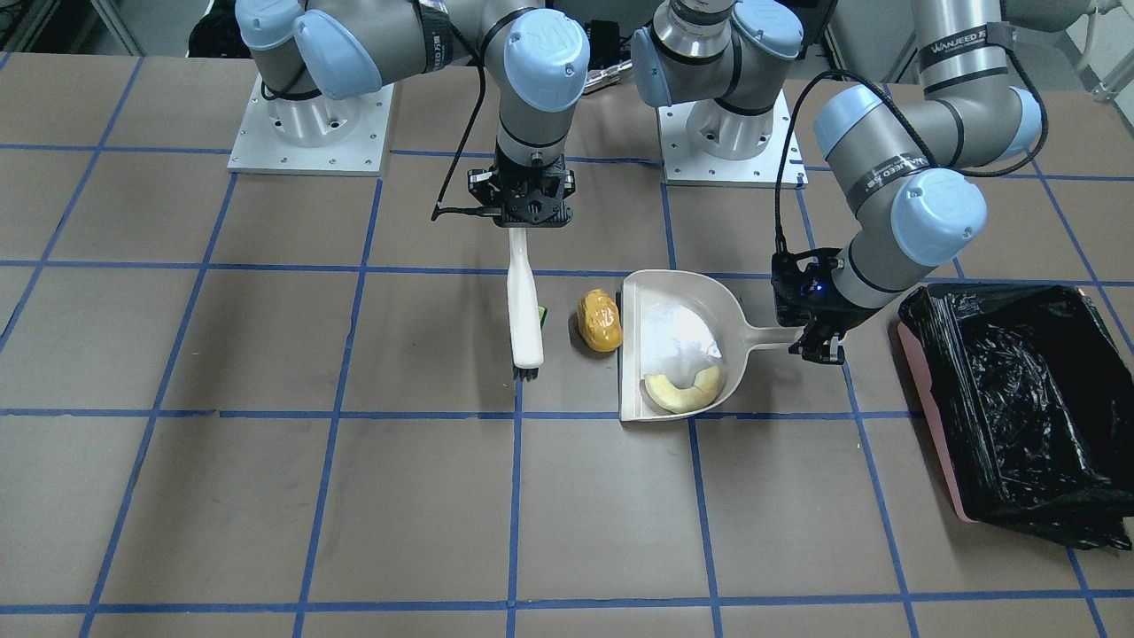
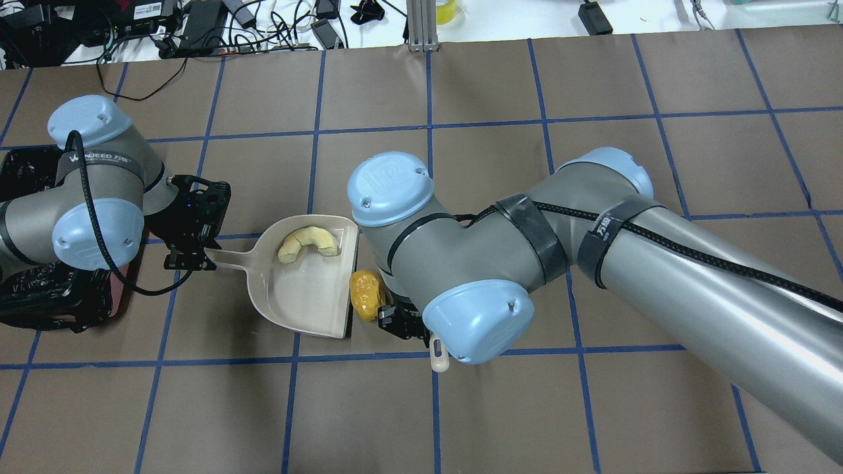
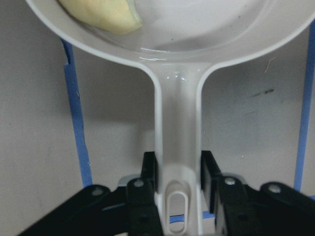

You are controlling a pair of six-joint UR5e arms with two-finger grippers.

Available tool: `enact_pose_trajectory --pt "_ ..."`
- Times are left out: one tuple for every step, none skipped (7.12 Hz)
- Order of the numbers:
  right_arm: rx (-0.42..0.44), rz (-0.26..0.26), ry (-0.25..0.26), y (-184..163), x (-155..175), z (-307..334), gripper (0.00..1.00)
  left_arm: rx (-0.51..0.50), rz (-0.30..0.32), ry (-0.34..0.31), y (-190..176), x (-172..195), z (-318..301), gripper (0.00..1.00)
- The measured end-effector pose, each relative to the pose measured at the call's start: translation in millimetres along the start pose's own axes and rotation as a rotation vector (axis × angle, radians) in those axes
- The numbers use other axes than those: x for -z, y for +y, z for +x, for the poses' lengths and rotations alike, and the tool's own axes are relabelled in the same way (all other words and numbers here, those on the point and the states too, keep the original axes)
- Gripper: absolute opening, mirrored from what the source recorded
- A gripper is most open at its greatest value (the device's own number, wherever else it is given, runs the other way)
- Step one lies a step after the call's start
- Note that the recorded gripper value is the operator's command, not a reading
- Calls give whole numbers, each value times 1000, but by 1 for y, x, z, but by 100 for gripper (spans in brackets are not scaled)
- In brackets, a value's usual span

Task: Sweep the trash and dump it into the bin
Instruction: 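Move the brush behind the yellow potato toward the dustpan, then sweep the yellow potato and sponge into the dustpan with the brush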

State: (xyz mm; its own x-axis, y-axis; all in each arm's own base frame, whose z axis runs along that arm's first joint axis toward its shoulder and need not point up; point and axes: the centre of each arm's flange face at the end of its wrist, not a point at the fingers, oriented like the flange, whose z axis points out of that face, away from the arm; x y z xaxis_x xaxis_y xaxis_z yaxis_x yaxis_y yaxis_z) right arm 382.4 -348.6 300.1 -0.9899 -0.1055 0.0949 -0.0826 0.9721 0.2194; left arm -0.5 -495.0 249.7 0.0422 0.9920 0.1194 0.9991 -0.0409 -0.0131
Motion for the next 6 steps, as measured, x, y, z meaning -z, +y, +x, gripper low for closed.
enact_pose_trajectory --pt "1 1 0 0 1 0 0 -1 -2 -2 0 1 0 0" --pt "1 1 -1 0 1 0 0 0 -2 -2 0 2 1 0" --pt "-2 -1 0 0 -1 0 0 1 -2 -1 -1 1 1 0" --pt "-18 -7 0 -2 -6 -3 0 2 -1 0 -1 1 1 0" --pt "-46 -13 -3 -4 -14 -8 0 4 -1 1 -1 1 1 0" --pt "-64 -21 -15 -2 -22 -19 0 6 -1 2 -1 0 1 0"
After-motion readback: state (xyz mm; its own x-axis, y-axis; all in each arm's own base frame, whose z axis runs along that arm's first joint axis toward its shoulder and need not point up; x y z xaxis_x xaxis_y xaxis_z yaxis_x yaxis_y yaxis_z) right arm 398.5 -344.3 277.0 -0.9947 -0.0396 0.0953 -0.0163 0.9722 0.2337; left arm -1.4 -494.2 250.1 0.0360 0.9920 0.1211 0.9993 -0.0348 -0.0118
